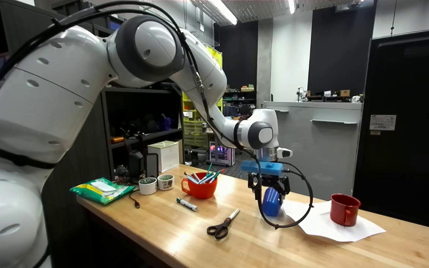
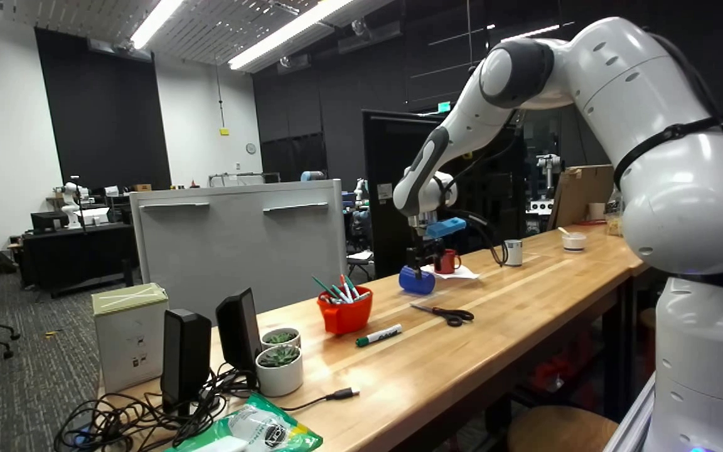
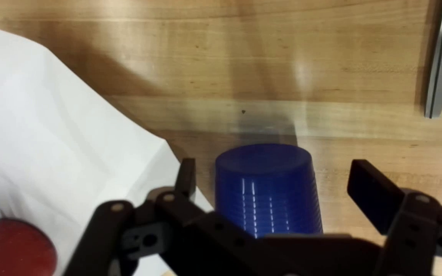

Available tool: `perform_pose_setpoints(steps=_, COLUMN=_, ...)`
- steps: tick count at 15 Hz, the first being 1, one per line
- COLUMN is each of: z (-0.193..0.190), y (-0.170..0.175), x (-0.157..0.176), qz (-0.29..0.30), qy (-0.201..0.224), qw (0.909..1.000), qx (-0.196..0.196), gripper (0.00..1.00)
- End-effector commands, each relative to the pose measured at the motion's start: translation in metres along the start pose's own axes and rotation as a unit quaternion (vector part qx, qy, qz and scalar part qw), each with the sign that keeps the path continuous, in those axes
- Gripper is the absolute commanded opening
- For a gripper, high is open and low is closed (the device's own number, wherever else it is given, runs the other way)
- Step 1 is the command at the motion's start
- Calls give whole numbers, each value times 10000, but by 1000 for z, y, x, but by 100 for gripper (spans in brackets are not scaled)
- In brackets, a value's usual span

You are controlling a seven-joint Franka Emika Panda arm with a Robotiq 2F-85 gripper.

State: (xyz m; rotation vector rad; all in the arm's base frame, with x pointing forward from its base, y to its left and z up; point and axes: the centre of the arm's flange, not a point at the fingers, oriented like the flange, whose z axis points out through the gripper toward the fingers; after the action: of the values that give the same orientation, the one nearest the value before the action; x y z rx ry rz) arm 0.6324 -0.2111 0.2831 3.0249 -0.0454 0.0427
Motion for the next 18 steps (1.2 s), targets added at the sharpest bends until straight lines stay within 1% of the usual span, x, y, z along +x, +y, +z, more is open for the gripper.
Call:
perform_pose_setpoints(steps=1, z=-1, y=-1, x=27, qz=-87, qy=-10, qw=10000, qx=-20, gripper=100)
perform_pose_setpoints(steps=6, z=2, y=-5, x=55, qz=-171, qy=-59, qw=9998, qx=-7, gripper=100)
perform_pose_setpoints(steps=9, z=11, y=-10, x=69, qz=-222, qy=-159, qw=9996, qx=64, gripper=100)
perform_pose_setpoints(steps=17, z=37, y=-21, x=90, qz=-283, qy=-391, qw=9987, qx=159, gripper=100)
perform_pose_setpoints(steps=18, z=37, y=-20, x=91, qz=-289, qy=-390, qw=9987, qx=154, gripper=75)
